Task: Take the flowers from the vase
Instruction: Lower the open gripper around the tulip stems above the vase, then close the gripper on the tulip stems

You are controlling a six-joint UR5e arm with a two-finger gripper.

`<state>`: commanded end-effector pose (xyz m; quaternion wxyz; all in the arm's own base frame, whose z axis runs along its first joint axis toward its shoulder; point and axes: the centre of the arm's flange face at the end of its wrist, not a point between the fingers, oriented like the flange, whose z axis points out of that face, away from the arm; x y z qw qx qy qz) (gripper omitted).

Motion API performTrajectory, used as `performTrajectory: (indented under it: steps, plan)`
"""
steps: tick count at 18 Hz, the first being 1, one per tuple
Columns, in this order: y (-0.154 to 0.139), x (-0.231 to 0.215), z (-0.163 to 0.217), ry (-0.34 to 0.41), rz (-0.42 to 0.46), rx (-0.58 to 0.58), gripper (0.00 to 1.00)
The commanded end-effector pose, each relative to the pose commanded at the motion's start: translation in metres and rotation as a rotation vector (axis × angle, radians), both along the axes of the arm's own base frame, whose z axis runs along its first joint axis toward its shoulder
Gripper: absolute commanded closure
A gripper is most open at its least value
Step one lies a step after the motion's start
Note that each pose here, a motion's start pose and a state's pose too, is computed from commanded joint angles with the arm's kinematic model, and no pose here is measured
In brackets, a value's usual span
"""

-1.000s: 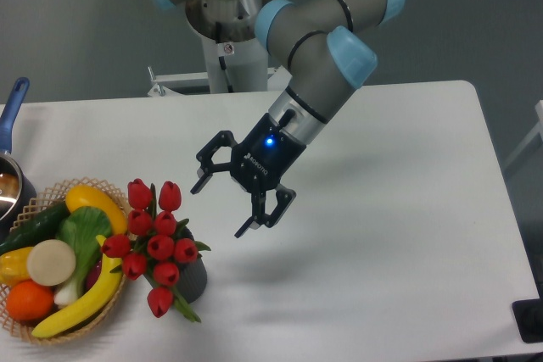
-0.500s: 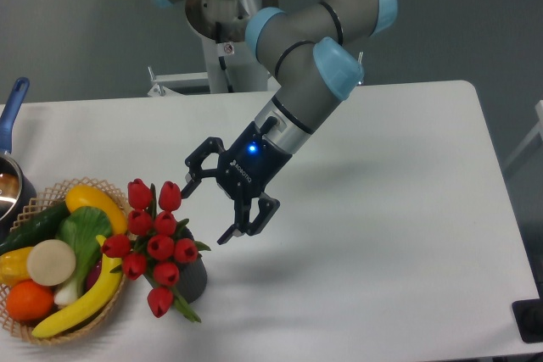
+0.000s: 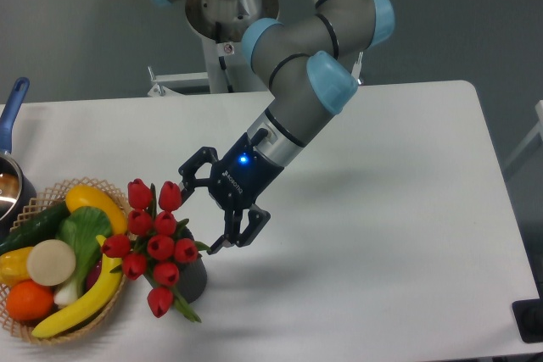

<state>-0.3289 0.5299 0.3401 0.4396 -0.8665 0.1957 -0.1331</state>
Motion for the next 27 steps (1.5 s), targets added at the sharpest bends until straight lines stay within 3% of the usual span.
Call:
performTrajectory:
  steps: [9,27]
  plan:
    - [0.015,0.02,-0.013,-0.097,0.024,-0.063,0.0]
    - [0.034,0.032,-0.02,-0.097,-0.011,-0.059,0.0]
